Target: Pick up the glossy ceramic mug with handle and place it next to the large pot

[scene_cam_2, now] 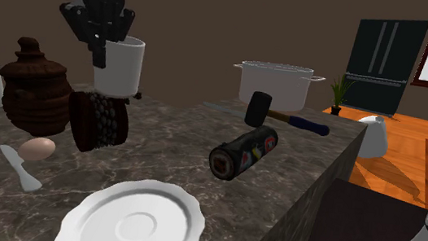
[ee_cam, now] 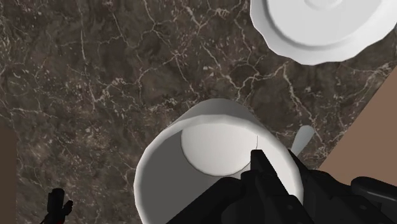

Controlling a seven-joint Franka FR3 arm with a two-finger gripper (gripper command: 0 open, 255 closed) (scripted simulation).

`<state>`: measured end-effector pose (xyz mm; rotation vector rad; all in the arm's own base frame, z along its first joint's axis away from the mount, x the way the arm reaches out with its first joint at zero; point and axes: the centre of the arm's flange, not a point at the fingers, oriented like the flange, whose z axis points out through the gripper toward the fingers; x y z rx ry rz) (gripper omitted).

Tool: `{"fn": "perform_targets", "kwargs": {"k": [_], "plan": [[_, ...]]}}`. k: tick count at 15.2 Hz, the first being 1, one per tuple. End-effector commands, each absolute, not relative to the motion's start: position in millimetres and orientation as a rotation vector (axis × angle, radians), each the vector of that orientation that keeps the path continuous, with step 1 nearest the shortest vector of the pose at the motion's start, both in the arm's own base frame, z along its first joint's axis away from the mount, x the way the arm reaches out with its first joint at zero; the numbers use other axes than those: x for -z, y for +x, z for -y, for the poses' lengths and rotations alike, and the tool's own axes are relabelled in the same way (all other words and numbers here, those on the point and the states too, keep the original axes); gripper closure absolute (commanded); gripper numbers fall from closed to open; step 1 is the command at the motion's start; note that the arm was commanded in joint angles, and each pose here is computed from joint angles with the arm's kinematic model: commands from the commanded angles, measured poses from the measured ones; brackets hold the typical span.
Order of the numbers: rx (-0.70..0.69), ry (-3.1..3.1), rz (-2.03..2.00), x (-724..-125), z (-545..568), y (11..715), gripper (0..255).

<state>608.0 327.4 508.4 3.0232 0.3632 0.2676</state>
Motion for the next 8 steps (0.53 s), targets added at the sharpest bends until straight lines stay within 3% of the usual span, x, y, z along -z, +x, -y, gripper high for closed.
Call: {"fn": "perform_targets", "kwargs": {"k": [1,8], "plan": [[-0.267,3.023,-0.363,-520,-328,607,255],[-0.267,3.023,-0.363,-557,-328,607,255]]}}
